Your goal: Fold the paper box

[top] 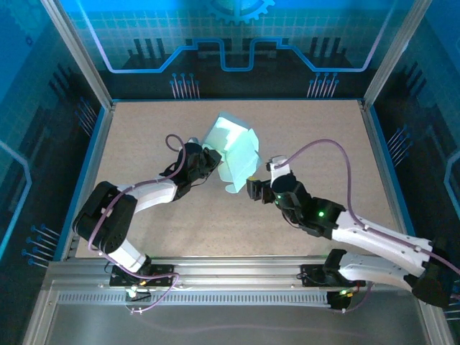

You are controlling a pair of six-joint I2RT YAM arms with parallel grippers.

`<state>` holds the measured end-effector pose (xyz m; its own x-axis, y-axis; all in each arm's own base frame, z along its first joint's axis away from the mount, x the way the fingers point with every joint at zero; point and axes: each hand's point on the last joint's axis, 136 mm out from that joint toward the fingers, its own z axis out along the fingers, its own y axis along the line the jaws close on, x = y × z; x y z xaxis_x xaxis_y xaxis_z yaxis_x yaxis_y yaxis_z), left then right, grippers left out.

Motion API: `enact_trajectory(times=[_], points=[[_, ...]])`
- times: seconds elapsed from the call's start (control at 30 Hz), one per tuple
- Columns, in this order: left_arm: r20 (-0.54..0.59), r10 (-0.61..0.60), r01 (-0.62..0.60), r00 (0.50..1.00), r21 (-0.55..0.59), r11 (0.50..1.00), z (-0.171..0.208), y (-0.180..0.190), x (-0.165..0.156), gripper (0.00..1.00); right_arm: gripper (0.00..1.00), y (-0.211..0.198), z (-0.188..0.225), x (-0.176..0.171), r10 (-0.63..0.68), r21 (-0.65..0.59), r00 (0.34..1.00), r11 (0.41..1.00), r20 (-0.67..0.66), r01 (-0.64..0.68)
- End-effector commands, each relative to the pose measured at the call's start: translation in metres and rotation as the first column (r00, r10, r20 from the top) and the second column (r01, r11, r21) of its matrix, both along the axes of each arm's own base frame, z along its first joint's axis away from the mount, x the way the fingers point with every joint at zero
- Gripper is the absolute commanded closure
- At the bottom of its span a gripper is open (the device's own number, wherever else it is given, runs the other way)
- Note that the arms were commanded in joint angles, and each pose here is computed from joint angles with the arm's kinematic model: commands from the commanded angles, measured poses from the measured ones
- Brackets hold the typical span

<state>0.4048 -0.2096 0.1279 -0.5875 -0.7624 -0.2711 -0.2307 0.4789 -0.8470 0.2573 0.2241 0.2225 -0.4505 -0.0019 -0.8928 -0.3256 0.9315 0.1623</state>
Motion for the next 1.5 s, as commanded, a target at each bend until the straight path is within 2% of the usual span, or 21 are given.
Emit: enact_trajectory(times=[0.0, 0.1, 0.2, 0.3, 0.37, 0.43, 0.63, 0.77, 0.87, 0.93, 1.0, 1.1, 1.27, 1.47], points=[[0.023, 0.042, -0.041, 0.999, -0.046, 0.998, 0.011, 0.003, 0.006, 1.0, 0.2, 0.025, 0.013, 0.011, 0.007, 0.133, 1.0, 0.991, 0.005, -0.008], [0.025, 0.041, -0.04, 0.999, -0.054, 0.998, 0.014, 0.003, 0.006, 1.0, 0.29, 0.032, 0.002, 0.022, -0.006, 0.183, 0.999, 0.983, -0.045, 0.014], [0.023, 0.038, -0.036, 0.999, -0.061, 0.997, 0.015, 0.001, 0.007, 1.0, 0.44, 0.039, -0.008, 0.031, 0.015, 0.232, 0.994, 0.973, -0.112, 0.012], [0.015, 0.037, -0.036, 0.999, -0.058, 0.998, 0.012, 0.001, 0.007, 1.0, 0.67, 0.043, -0.007, 0.034, 0.024, 0.231, 0.993, 0.973, -0.115, 0.003], [0.015, 0.032, -0.032, 0.999, -0.054, 0.998, 0.012, 0.0, 0.007, 1.0, 0.86, 0.042, -0.008, 0.035, 0.022, 0.206, 0.992, 0.979, -0.126, 0.004], [0.015, 0.032, -0.031, 0.999, -0.051, 0.998, 0.011, 0.0, 0.008, 0.87, 0.98, 0.037, -0.013, 0.037, 0.016, 0.149, 0.987, 0.989, -0.161, 0.009], [0.021, 0.02, -0.02, 1.0, -0.034, 0.999, 0.011, 0.001, 0.004, 0.39, 1.0, 0.013, -0.011, 0.043, -0.038, 0.006, 0.983, 0.999, -0.18, 0.04], [0.045, -0.026, 0.026, 0.999, 0.018, 1.0, 0.016, 0.003, -0.006, 0.15, 1.0, -0.012, -0.005, 0.049, -0.09, -0.148, 0.981, 0.987, -0.174, 0.064], [0.064, -0.058, 0.051, 0.996, 0.105, 0.993, 0.019, 0.011, -0.018, 0.02, 1.0, -0.027, -0.005, 0.053, -0.081, -0.175, 0.968, 0.984, -0.237, 0.04], [0.08, -0.09, 0.074, 0.993, 0.182, 0.981, 0.022, 0.016, -0.026, 0.01, 1.0, -0.036, -0.009, 0.054, -0.054, -0.172, 0.954, 0.985, -0.295, 0.002], [0.118, -0.149, 0.111, 0.982, 0.283, 0.953, 0.03, 0.021, -0.031, 0.01, 1.0, -0.039, -0.012, 0.054, 0.01, -0.165, 0.936, 0.984, -0.352, -0.072], [0.17, -0.26, 0.162, 0.95, 0.443, 0.882, 0.044, 0.025, -0.039, 0.01, 1.0, -0.047, -0.012, 0.05, 0.078, -0.211, 0.906, 0.961, -0.417, -0.18], [0.149, -0.418, 0.221, 0.896, 0.666, 0.712, 0.06, 0.03, -0.04, 0.01, 1.0, -0.054, -0.009, 0.036, 0.165, -0.237, 0.824, 0.911, -0.542, -0.338], [0.091, -0.621, 0.316, 0.778, 0.798, 0.513, 0.066, 0.012, -0.045, 0.01, 1.0, -0.053, -0.014, 0.017, 0.217, -0.226, 0.688, 0.84, -0.693, -0.494]])
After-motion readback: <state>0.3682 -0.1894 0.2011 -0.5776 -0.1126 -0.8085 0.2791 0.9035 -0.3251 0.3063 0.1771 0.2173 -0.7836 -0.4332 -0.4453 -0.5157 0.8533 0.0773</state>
